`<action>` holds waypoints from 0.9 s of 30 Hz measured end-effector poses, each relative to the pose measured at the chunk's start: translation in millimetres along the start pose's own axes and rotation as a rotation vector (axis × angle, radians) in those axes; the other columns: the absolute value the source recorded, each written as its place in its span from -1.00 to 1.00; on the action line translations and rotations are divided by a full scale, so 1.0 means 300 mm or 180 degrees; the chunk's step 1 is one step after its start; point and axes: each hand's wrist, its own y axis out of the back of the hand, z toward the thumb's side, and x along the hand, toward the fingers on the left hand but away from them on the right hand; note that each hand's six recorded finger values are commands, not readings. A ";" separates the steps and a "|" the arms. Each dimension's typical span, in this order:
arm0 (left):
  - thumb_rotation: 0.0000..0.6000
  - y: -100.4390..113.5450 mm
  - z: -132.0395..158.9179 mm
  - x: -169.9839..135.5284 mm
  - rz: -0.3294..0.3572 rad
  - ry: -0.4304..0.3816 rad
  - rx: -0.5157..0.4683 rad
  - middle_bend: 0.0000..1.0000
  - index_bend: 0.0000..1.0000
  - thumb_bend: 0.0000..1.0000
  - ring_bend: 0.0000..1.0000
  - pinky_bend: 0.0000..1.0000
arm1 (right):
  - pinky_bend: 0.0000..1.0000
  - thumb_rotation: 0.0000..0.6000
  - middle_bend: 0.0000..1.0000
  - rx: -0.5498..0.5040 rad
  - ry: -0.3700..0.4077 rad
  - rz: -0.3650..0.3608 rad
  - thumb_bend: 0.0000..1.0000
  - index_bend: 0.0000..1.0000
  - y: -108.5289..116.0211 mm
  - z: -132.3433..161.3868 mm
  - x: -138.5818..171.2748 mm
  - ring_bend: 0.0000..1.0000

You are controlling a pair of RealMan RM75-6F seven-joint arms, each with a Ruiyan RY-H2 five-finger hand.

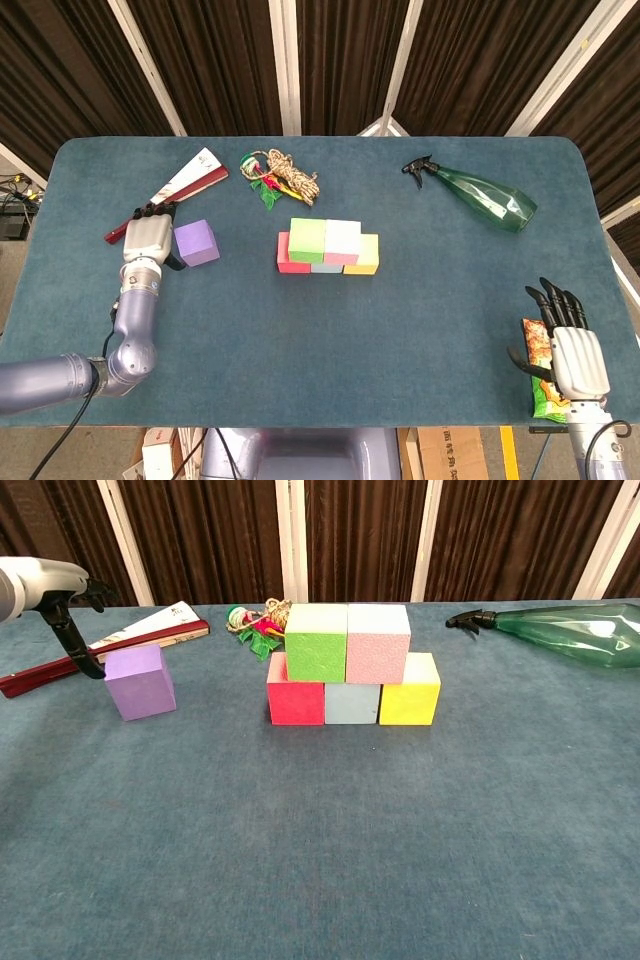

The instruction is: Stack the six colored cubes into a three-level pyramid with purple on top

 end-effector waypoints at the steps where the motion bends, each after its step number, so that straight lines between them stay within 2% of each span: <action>1: 1.00 0.003 -0.003 -0.001 0.0004 0.0000 -0.0010 -0.84 -0.98 -0.87 -1.00 -1.00 | -1.00 1.00 -0.90 0.0059 0.0011 -0.0015 -0.50 -0.72 -0.001 -0.002 0.000 -0.90; 11: 1.00 0.006 -0.035 -0.009 0.0015 0.0016 0.0003 -0.82 -0.98 -0.87 -1.00 -1.00 | -1.00 1.00 -0.90 0.0406 -0.0009 -0.0268 -0.50 -0.72 -0.014 -0.022 -0.014 -0.90; 27: 1.00 -0.062 0.022 0.041 0.0038 -0.0012 -0.0013 -0.72 -0.86 -0.78 -1.00 -1.00 | -1.00 1.00 -0.90 0.0283 0.0045 -0.0260 -0.50 -0.72 -0.005 -0.013 -0.007 -0.90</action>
